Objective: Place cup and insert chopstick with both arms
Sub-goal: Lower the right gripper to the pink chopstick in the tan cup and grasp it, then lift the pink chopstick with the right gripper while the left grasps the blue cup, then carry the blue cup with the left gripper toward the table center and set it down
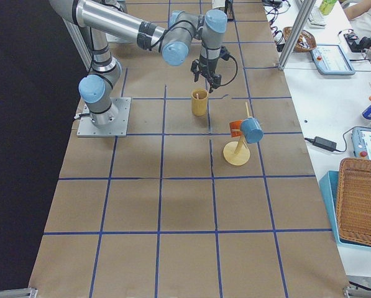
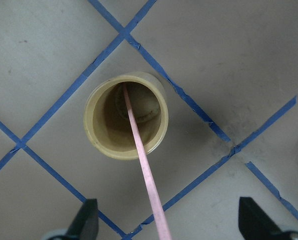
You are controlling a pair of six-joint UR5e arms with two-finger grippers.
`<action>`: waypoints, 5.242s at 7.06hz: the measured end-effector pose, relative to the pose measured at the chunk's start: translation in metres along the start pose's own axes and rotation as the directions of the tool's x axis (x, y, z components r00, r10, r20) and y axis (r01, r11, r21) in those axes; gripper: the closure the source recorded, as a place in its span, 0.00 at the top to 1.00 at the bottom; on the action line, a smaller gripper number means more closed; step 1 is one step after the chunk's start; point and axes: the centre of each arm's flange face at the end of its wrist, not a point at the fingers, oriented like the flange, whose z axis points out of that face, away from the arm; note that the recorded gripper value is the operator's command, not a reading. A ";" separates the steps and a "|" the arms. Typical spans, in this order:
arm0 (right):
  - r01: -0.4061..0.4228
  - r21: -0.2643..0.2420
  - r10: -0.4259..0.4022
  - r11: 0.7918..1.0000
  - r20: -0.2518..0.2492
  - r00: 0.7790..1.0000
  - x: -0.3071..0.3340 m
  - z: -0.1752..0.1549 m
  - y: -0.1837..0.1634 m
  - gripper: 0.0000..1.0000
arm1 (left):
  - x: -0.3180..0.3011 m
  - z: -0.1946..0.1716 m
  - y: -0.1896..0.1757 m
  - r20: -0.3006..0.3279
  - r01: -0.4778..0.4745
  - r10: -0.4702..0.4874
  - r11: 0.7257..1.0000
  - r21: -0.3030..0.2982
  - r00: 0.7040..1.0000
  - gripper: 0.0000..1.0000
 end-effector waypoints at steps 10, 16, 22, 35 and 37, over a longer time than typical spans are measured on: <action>-0.024 0.030 0.026 0.999 -0.065 0.998 0.001 0.021 0.011 0.15 | -0.004 0.001 0.001 0.037 -0.013 0.013 1.000 -0.023 0.999 1.00; -0.095 0.017 0.096 0.995 -0.054 0.994 0.008 -0.003 0.019 0.03 | -0.085 0.077 0.024 0.016 -0.048 0.052 0.980 -0.195 0.999 1.00; -0.134 -0.007 0.134 0.991 -0.020 0.991 0.011 -0.077 0.021 0.02 | -0.107 0.216 0.034 -0.003 -0.084 0.085 0.983 -0.165 0.996 0.97; -0.121 -0.029 0.121 0.992 0.000 0.993 0.007 -0.153 0.027 0.02 | -0.042 0.188 0.007 -0.036 -0.028 0.026 0.998 -0.053 0.999 0.00; -0.118 -0.032 0.118 0.993 0.000 0.993 0.009 -0.151 0.026 0.02 | 0.038 0.173 -0.009 -0.054 0.025 -0.027 0.999 -0.033 0.998 0.00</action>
